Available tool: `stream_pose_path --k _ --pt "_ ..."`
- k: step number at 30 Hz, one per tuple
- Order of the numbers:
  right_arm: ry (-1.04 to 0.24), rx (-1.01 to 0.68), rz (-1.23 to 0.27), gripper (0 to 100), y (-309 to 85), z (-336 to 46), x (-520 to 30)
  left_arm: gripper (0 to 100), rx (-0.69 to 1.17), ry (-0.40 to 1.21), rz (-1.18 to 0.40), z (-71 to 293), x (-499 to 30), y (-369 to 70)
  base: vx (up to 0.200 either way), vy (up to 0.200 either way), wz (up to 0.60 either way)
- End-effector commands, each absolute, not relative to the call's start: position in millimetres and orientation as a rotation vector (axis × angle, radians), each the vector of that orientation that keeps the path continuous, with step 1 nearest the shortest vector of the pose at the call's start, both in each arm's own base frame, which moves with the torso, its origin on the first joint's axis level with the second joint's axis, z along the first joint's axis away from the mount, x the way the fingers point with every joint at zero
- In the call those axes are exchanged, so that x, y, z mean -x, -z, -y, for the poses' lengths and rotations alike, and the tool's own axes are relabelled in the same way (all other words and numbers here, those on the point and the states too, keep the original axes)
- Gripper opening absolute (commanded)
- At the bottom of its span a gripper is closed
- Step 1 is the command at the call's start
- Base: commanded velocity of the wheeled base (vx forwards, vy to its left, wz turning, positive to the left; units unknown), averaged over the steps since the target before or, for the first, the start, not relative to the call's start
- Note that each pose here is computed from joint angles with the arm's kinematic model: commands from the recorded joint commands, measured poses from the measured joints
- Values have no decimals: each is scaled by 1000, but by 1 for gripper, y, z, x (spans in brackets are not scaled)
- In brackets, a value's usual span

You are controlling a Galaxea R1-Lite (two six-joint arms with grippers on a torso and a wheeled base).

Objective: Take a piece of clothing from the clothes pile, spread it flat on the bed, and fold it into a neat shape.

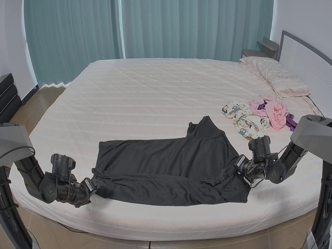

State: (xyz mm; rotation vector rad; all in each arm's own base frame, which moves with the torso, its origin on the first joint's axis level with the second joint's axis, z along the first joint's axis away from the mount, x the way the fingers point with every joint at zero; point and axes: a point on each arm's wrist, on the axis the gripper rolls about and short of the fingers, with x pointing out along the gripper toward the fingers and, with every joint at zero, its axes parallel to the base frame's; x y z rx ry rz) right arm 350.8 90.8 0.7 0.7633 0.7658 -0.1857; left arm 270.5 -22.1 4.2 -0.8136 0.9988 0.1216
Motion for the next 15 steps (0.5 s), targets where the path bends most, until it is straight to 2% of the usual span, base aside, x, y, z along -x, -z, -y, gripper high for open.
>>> stream_pose_path --k 1,3,4,15 --pt "184 -753 -773 0 -2 -90 -347 100 814 -122 -1000 22 -271 -4 0 0 0" --pt "185 -740 -786 0 3 -90 -345 100 814 -122 -1000 22 -271 -4 0 0 0" --pt "183 -735 -791 100 5 -91 -345 100 814 -122 -1000 22 -271 -4 0 0 0" --pt "173 -743 -796 100 16 -95 -356 100 814 -122 -1000 22 -271 -4 0 0 0"
